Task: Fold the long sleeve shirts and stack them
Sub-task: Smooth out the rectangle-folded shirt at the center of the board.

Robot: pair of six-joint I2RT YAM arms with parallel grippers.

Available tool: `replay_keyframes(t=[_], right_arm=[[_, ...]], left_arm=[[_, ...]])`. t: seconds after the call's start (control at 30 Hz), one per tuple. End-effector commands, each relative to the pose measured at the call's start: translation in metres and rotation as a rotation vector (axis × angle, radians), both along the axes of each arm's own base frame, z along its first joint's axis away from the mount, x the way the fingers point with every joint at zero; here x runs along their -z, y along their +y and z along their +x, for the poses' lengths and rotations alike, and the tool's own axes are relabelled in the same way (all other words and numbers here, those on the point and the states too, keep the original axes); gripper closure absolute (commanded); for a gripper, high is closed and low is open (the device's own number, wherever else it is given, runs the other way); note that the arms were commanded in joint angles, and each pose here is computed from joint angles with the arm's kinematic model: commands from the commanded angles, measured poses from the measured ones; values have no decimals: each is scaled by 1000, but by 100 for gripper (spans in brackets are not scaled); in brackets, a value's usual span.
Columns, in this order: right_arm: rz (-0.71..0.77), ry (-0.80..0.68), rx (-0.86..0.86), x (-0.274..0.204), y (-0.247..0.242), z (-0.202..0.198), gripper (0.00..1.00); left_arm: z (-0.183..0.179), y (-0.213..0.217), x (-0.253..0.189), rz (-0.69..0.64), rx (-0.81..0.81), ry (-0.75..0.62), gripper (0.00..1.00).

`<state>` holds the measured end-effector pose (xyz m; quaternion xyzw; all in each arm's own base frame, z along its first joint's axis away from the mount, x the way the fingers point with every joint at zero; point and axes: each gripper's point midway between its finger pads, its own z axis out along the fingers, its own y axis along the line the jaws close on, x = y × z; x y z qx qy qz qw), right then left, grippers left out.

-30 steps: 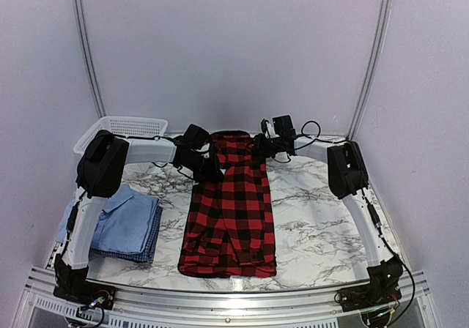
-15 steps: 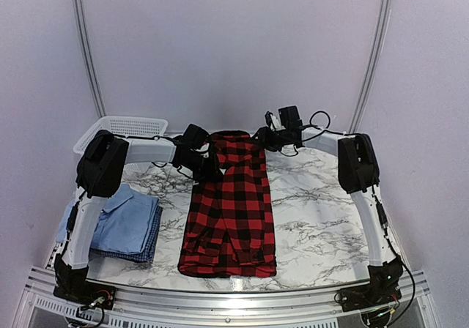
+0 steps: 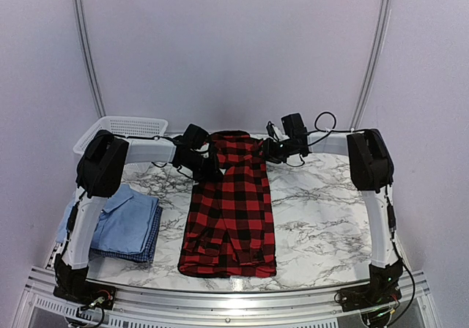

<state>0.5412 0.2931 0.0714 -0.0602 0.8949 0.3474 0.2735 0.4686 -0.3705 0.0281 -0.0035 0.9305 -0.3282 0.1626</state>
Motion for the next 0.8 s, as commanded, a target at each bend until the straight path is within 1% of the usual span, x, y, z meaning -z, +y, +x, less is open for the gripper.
replay_keyframes(t=[0.0,0.2,0.57,0.67,0.77], right_arm=[[-4,-10,-22,6,7,1,60],[-24,23,-21,24,7,4,61],[-40,28,-14,29,9,3,63],[-95,9,31,27,0,8,64],[-120,-1,53,26,-7,12,64]], left_arm=[[11,3,-15,-13,-24,-32,93],[12,3,-17,-13,-26,-35,93],[12,4,-17,-11,-28,-36,93],[12,4,-17,-11,-28,-35,93],[12,4,-16,-11,-28,-34,93]])
